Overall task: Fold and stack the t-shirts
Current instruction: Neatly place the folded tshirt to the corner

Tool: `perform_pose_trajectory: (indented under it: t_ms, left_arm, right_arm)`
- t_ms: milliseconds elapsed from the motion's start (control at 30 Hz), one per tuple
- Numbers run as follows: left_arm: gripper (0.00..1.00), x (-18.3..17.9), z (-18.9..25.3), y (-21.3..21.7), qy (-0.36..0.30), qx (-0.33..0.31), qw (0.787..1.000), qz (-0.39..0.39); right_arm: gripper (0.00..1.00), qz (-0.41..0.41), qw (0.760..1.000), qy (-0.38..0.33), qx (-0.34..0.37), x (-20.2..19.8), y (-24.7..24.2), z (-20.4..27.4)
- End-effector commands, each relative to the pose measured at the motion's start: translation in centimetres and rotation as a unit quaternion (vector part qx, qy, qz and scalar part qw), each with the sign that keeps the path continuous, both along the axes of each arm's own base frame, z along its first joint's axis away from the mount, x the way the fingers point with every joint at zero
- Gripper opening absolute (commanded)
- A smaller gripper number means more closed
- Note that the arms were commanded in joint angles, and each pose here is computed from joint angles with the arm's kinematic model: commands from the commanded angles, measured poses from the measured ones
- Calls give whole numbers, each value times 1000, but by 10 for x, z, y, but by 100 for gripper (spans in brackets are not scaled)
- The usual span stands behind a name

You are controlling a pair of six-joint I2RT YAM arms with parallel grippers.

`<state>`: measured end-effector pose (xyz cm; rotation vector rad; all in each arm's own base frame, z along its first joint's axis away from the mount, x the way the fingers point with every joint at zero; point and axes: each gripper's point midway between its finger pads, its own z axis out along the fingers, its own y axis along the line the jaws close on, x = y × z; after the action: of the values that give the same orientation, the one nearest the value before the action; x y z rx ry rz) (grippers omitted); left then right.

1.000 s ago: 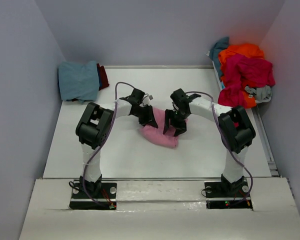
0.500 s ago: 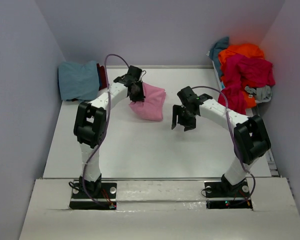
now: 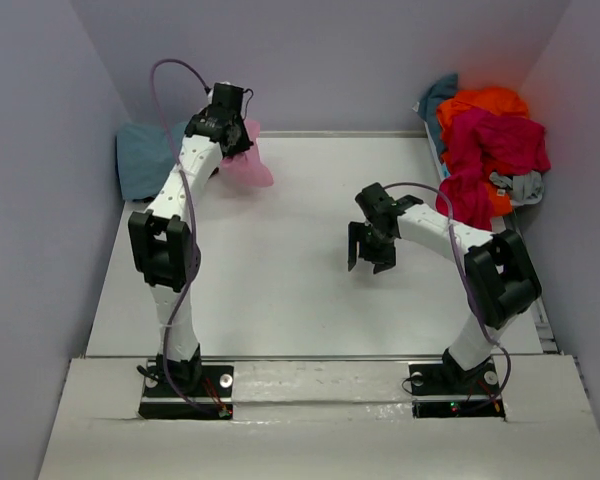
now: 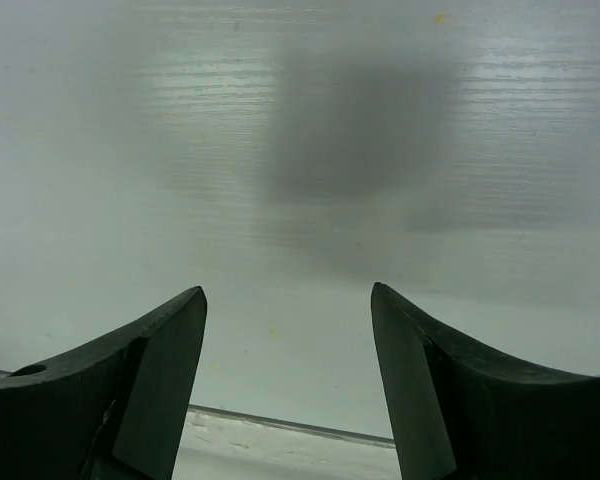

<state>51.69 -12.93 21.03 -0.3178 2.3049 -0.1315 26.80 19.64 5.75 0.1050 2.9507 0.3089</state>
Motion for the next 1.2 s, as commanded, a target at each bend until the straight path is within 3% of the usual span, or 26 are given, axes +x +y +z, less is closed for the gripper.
perform_pose_trajectory:
  t_ms: [0,200,467,700,900,1167]
  left_arm:
    - [6,23,53,44,-66,20,996,54]
    - [6,50,84,91,-103,10,991,86]
    - [6,71,72,144,-110,10,986,128]
    - [5,93,102,174,-172,11,973,150]
    - [5,95,138,189,-236,34,955,176]
    - [6,85,190,236,-323,71,913,239]
  right_arm:
    - [72,11,1000,-2,-7,2,-1,-4]
    - [72,14,1000,9,-9,-1,-2,-9]
    - [72,18,999,27,-14,-5,-2,-19]
    - [72,20,999,41,-21,-5,-1,-26]
    - [71,28,998,47,-30,-1,2,-25]
    - [71,29,996,60,-59,1,-5,-16]
